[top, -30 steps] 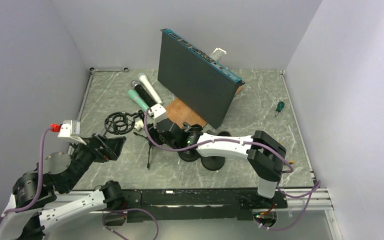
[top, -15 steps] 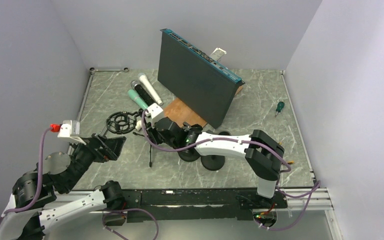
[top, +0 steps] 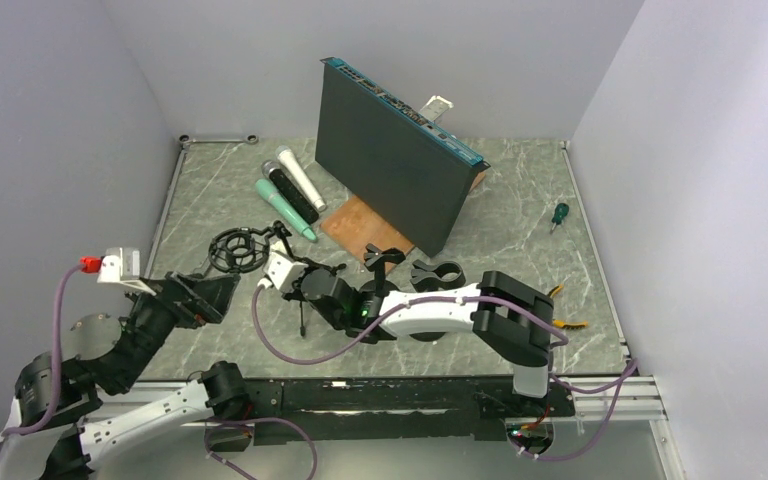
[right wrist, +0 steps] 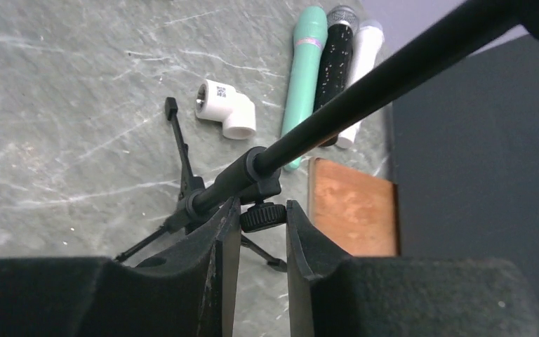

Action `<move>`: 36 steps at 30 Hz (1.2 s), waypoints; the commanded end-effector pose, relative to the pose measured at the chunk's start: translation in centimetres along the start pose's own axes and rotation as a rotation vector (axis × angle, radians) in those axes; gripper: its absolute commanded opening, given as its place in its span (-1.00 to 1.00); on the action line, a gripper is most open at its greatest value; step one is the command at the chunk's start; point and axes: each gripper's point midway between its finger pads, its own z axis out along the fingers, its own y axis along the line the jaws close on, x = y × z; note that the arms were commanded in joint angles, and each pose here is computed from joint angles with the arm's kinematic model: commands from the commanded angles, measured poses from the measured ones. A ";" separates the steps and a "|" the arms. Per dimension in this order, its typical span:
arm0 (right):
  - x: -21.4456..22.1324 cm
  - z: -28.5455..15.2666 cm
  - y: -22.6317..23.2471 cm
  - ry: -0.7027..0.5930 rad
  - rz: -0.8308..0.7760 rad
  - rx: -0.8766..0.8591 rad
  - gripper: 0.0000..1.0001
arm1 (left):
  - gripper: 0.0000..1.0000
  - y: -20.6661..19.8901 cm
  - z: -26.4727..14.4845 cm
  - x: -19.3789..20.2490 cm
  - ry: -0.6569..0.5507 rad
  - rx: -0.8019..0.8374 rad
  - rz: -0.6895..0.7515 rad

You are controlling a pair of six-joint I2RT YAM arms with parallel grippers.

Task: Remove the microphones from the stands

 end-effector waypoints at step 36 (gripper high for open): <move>-2.6 -3.2 -2.1 0.021 0.598 -0.198 0.46 | 0.98 0.5 -0.3 0.2 -0.019 0.005 -0.061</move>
